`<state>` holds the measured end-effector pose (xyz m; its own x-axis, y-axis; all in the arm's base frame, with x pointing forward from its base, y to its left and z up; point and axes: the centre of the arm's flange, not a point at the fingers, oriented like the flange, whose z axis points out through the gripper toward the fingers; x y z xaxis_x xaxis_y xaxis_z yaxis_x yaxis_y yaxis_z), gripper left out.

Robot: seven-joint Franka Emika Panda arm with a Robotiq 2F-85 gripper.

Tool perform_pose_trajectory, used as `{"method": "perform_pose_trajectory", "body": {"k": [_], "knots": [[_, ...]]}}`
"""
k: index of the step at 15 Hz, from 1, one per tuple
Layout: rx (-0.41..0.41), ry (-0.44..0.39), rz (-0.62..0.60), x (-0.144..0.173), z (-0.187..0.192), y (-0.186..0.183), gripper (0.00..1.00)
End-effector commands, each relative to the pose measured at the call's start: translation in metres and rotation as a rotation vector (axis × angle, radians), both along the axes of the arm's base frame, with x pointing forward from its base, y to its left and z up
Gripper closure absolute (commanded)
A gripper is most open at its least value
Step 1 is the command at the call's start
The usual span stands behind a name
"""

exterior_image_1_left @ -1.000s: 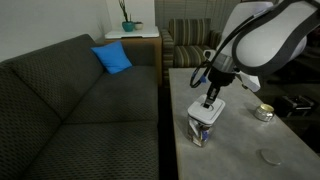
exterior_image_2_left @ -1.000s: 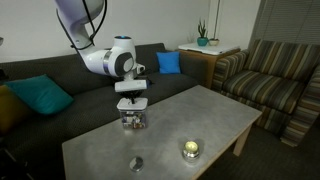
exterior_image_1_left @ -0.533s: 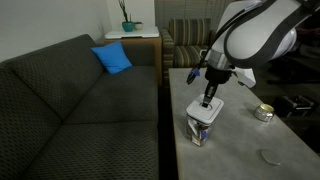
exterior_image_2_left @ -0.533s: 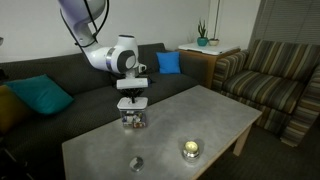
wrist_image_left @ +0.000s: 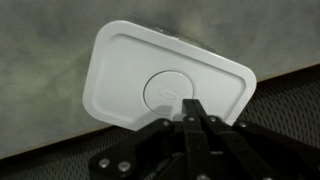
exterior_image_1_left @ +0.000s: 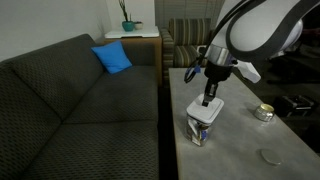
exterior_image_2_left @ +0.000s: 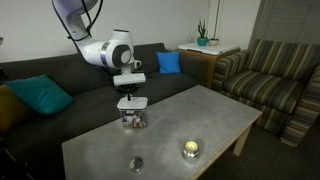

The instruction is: Place the lid on the container then push the button

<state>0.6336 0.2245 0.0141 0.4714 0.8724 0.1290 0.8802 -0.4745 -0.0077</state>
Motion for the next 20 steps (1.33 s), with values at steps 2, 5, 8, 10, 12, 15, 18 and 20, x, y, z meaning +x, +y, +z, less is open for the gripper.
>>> {"method": "perform_pose_trajectory", "body": {"k": [2,5,8,10,12,15,18,20], "knots": [[-0.006,-0.01,0.082,-0.027,0.033,-0.011,1.0],[-0.032,-0.002,0.102,-0.034,0.04,-0.012,1.0],[-0.041,0.008,0.107,-0.04,0.043,-0.014,0.67],[-0.041,0.015,0.104,-0.046,0.043,-0.014,0.53],[-0.041,0.023,0.097,-0.052,0.041,-0.014,0.39],[-0.043,0.033,0.087,-0.06,0.039,-0.015,0.19],[-0.028,0.028,0.079,-0.066,0.035,-0.017,0.0],[-0.02,0.017,0.079,-0.069,0.033,-0.016,0.0]]}}
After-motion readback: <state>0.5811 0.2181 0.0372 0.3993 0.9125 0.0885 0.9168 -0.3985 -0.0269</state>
